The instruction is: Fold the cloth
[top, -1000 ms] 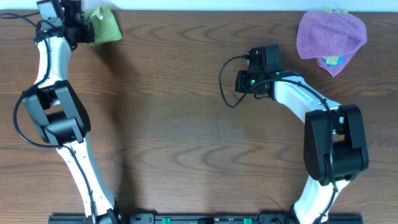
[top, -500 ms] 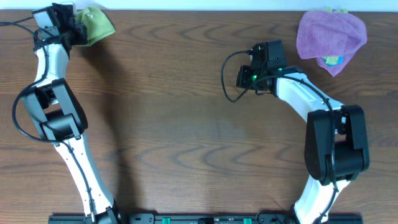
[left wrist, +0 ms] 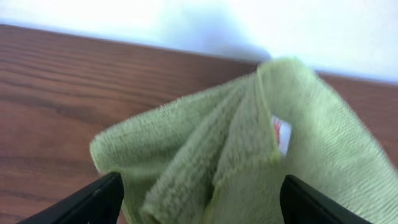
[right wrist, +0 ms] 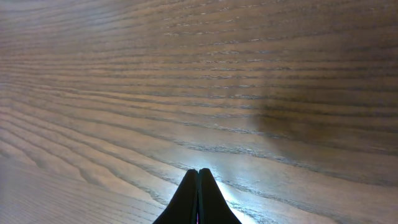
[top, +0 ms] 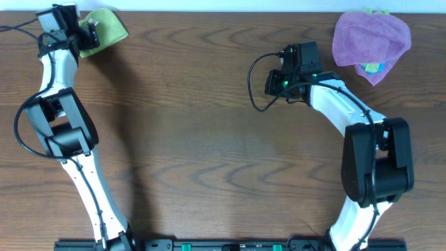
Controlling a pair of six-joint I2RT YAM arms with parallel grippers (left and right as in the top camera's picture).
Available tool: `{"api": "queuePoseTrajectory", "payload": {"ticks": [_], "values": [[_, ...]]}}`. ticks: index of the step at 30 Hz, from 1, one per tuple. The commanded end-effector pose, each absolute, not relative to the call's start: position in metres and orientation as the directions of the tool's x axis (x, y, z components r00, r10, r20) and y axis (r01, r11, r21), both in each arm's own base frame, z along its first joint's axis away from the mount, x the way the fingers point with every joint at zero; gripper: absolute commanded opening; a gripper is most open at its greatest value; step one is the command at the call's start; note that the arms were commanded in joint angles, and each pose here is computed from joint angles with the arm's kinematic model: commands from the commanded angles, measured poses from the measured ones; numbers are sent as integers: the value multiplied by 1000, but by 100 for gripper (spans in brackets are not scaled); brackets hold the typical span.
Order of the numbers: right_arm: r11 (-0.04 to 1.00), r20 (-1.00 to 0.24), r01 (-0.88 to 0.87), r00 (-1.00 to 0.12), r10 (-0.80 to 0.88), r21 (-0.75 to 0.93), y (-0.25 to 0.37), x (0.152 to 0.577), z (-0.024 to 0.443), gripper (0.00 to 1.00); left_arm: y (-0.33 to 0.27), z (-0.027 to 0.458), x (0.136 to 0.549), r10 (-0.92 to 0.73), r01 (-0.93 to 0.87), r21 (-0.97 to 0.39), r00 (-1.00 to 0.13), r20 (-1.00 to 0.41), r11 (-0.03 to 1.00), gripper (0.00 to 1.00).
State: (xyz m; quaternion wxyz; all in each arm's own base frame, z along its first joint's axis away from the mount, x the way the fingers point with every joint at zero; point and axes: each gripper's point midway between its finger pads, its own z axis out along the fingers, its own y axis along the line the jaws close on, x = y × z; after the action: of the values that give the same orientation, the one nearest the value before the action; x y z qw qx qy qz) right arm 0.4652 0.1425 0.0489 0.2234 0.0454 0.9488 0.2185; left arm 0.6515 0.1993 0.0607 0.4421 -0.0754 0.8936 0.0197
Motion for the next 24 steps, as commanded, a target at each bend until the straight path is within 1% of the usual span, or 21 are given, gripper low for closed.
{"api": "queuePoseTrajectory", "payload": {"ticks": [1, 2, 4, 5, 7, 8, 10, 17, 19, 24], "values": [[901, -433, 0, -877, 208, 434, 137, 473, 64, 2, 198, 113, 667, -170, -164, -100, -505, -846, 981, 75], [901, -434, 0, -877, 208, 434, 137, 473, 64, 2, 192, 123, 669, -172, -133, -121, -497, -851, 984, 73], [901, -434, 0, -876, 209, 433, 137, 473, 64, 2, 173, 139, 673, -171, -46, -170, -491, -854, 984, 60], [903, -435, 2, -876, 209, 431, 136, 473, 64, 2, 164, 144, 673, -173, -12, -191, -491, -854, 981, 48], [906, -438, 6, -874, 211, 423, 135, 474, 63, 2, 154, 150, 675, -207, 12, -244, -489, -847, 970, 22], [906, -439, 7, -874, 211, 422, 134, 474, 63, 1, 150, 150, 675, -229, 11, -269, -490, -841, 963, 6], [906, -439, 7, -873, 211, 423, 134, 474, 63, 2, 145, 147, 676, -259, -1, -299, -498, -827, 954, 6], [906, -445, 3, -870, 211, 423, 134, 475, 64, 2, 116, 119, 675, -256, 21, -324, -568, -783, 946, 5], [906, -445, 2, -870, 210, 423, 135, 475, 64, 1, 110, 112, 678, -233, 31, -304, -570, -788, 952, 6], [910, -453, -15, -871, 192, 414, 134, 475, 64, 1, 114, 89, 685, -228, -10, -271, -571, -789, 962, 6]]}}
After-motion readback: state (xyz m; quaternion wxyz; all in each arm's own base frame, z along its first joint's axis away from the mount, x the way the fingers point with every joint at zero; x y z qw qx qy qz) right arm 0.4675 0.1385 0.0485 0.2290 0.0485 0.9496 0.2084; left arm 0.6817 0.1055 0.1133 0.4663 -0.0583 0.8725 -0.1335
